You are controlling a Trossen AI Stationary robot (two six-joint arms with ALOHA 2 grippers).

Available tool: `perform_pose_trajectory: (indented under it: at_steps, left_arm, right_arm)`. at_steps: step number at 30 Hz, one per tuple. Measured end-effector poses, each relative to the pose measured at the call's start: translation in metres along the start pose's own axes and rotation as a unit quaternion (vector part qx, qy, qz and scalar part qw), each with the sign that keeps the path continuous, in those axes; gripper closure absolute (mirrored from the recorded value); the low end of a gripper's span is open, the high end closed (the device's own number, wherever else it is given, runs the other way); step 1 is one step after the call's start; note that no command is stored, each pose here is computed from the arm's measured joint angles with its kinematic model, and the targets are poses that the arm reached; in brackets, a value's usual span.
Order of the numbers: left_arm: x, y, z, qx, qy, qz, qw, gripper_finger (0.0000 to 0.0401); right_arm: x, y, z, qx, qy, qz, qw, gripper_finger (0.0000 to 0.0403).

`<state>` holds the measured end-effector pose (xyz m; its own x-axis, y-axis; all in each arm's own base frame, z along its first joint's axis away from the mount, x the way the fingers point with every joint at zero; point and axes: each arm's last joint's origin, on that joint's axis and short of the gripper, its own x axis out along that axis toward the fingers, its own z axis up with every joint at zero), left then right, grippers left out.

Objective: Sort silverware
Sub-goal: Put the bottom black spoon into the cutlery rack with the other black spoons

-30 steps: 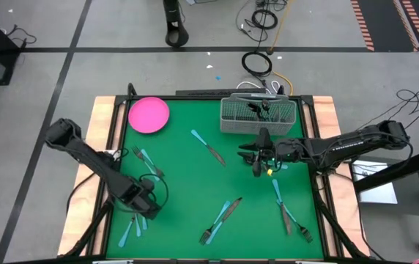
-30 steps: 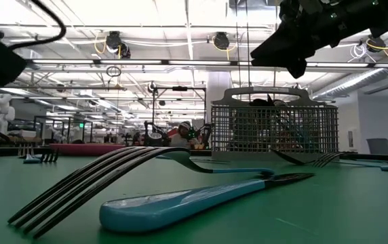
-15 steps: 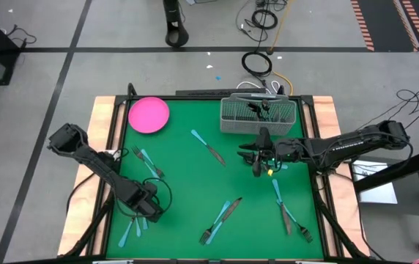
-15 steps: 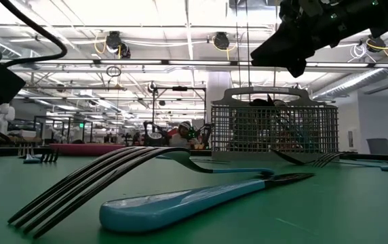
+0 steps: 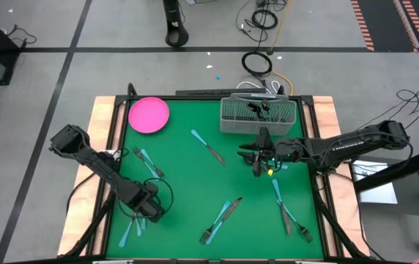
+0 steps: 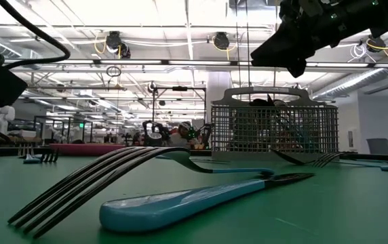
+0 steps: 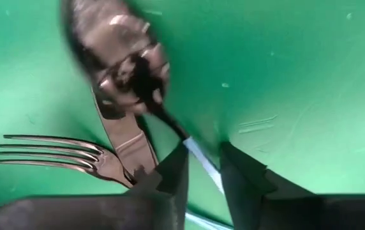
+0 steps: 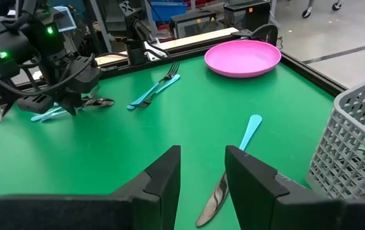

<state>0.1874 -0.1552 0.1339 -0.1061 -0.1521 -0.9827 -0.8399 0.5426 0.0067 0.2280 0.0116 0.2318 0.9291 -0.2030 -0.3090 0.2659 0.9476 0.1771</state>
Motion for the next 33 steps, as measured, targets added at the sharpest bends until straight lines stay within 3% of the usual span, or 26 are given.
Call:
perform_pose_trajectory:
  at_steps: [7,12,18,20,22,26,30,33]
  left_arm:
    - [-0.001,0.001,0.0,0.027,0.0,0.0,1.0,0.0387]
    - [-0.015,0.007,0.001,0.044,-0.013,-0.02,0.999,0.0392]
    - [-0.058,0.012,0.001,0.073,-0.127,-0.125,0.981,0.0392]
    - [-0.075,0.012,0.003,0.099,-0.201,-0.177,0.958,0.0392]
    - [-0.089,0.013,0.004,0.135,-0.293,-0.208,0.923,0.0392]
    - [-0.111,0.007,0.01,0.205,-0.468,-0.23,0.828,0.0392]
    - [-0.129,-0.004,0.026,0.244,-0.55,-0.226,0.766,0.0392]
    - [-0.143,-0.016,0.043,0.283,-0.572,-0.262,0.724,0.0392]
  right_arm:
    - [0.0,0.0,0.0,-0.001,0.0,0.0,1.0,0.0289]
    - [0.0,0.0,0.0,-0.004,0.0,0.0,1.0,0.0289]
    - [0.0,0.0,0.0,-0.004,-0.001,0.0,1.0,0.0289]
    - [0.0,0.0,0.0,-0.003,-0.002,0.0,1.0,0.0289]
    - [0.001,0.001,0.002,0.0,-0.012,0.004,1.0,0.0289]
    - [0.008,0.006,0.006,0.01,-0.043,0.038,0.998,0.0289]
    - [0.021,0.015,0.006,0.012,-0.071,0.124,0.99,0.0289]
    - [0.031,0.019,0.007,0.018,-0.109,0.15,0.982,0.0289]
